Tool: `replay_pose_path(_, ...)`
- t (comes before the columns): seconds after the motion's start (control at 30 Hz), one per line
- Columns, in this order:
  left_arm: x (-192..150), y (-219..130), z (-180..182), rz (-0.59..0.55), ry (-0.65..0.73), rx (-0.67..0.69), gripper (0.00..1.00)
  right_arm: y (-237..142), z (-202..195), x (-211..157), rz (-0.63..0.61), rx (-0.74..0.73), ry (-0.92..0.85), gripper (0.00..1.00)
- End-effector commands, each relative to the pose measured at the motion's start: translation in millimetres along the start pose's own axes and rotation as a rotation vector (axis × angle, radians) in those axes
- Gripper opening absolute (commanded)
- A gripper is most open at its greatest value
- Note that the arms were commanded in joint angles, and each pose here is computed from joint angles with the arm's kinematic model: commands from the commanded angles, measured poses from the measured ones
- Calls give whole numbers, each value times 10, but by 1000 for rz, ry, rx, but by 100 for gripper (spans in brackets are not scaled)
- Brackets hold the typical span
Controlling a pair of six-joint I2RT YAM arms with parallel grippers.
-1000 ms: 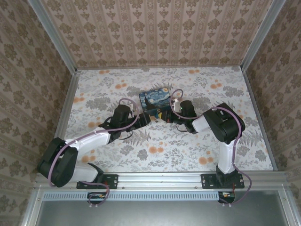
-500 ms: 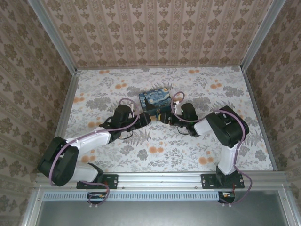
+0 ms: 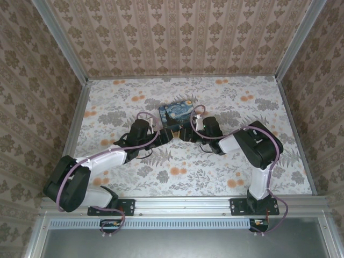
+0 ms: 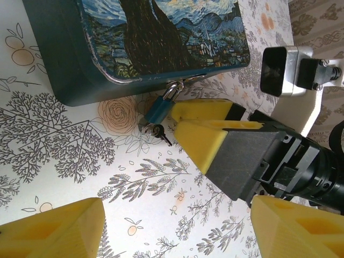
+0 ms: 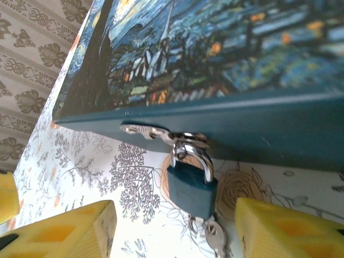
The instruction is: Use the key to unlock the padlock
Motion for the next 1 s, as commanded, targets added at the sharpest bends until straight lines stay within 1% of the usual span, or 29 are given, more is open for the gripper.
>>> replay_pose_path(0.0,-31,15,7,7,-6,-16,73,136,-191,-221,70,-105,16,63)
replay_pose_path(0.13,-31,15,9,6,-6,-15,73,222,-176,-242,74,-106,17,63)
replay_pose_path(0.3,-43,16,19,9,-8,-13,73,250,-180,-266,70,-107,26,57)
replay_pose_path(0.67,-41,32,16,16,-8,-15,73,258,-201,-293,67,-103,54,31)
replay_pose_path(0.83,-44,35,17,17,-11,-16,73,251,-186,-307,76,-87,60,22)
replay_pose_path(0.9,-49,38,22,20,-12,-15,73,244,-181,-310,74,-83,64,16)
replay_pose_path(0.97,-44,42,21,19,-12,-14,73,233,-175,-311,76,-77,68,9)
Point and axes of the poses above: each hand's point on the last joint's axis, 136 mm out from that joint toward the fingers, its own y axis out along the fingers, its own z axis along the line the jaws close on, x = y × z, the point moved 7 cm from there along -y, back along the fingers, and after that the axes turned 5 degrees about y, right-handed, at the moved point
